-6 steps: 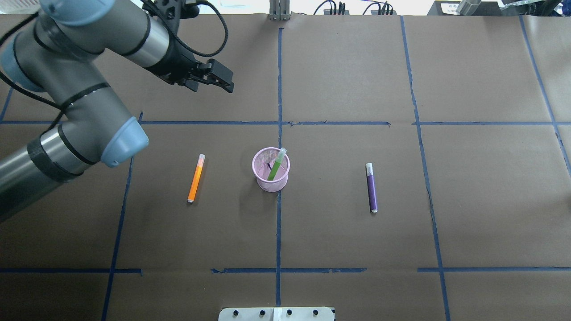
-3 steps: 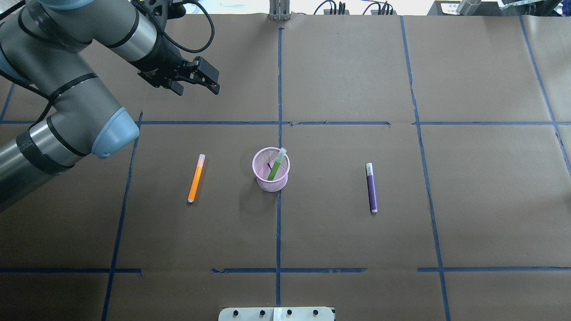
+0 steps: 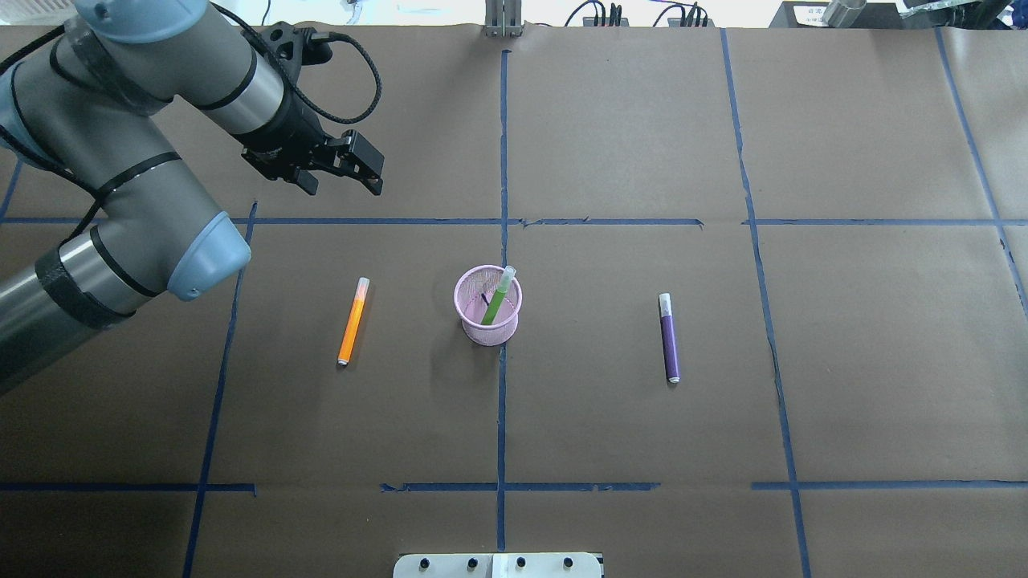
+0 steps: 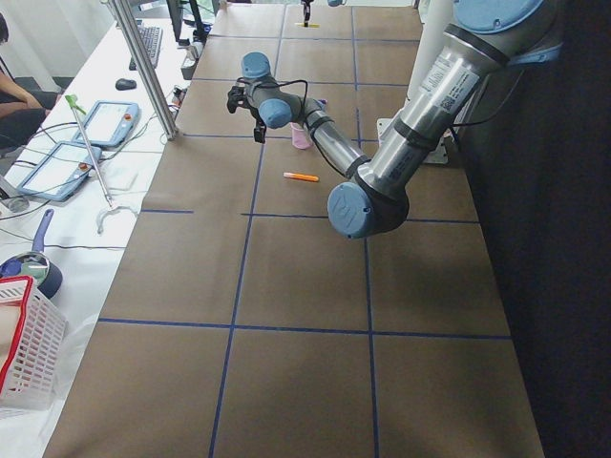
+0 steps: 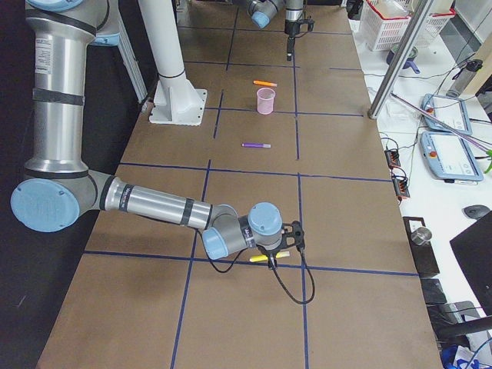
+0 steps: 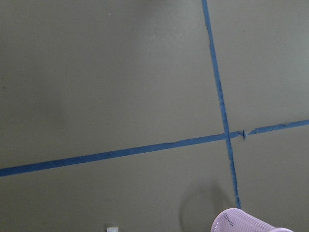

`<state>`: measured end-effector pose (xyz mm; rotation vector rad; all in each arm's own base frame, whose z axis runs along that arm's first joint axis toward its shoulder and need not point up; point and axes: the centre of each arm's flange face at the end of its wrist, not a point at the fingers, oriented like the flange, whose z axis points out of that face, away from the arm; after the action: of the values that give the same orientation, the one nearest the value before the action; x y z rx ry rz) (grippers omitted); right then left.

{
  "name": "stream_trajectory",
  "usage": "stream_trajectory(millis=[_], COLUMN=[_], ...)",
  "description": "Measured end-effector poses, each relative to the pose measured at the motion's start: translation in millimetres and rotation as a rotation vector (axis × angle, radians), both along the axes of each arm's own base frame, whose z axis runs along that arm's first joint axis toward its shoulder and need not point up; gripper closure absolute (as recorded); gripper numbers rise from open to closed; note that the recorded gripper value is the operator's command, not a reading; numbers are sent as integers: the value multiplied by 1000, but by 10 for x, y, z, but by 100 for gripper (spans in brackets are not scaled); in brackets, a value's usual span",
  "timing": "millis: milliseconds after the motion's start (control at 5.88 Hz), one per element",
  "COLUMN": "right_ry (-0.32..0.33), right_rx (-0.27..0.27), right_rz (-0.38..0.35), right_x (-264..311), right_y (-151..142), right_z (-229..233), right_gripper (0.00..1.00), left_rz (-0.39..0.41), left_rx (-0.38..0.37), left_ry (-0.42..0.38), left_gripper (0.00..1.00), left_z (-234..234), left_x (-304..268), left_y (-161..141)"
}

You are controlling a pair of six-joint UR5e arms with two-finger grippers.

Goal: Collect pens into pen holder
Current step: 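Raise the left gripper away from the cup toward the orange highlighter, then lower the left gripper to the orange highlighter while the right brings yellow in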

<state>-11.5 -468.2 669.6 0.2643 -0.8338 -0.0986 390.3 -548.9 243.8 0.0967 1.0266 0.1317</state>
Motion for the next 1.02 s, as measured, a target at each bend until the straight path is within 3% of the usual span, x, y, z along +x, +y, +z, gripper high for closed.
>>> stream_trajectory(millis=[340,851,1021], right_ry=[-59,-98,-123], right_rx=[137,263,279], right_rz=[65,80,77], right_x=[-5,-105,-280], right_y=[-186,-426,-499], right_z=[-1316,-2203,-2466], right_gripper=[100,99,99], left_rz=[84,195,211], left_rx=[28,97,106], left_ry=[-99,-193,-219], left_gripper=[0,0,0], left_z=[181,270,333], left_x=[337,248,373], left_y=[225,262,334])
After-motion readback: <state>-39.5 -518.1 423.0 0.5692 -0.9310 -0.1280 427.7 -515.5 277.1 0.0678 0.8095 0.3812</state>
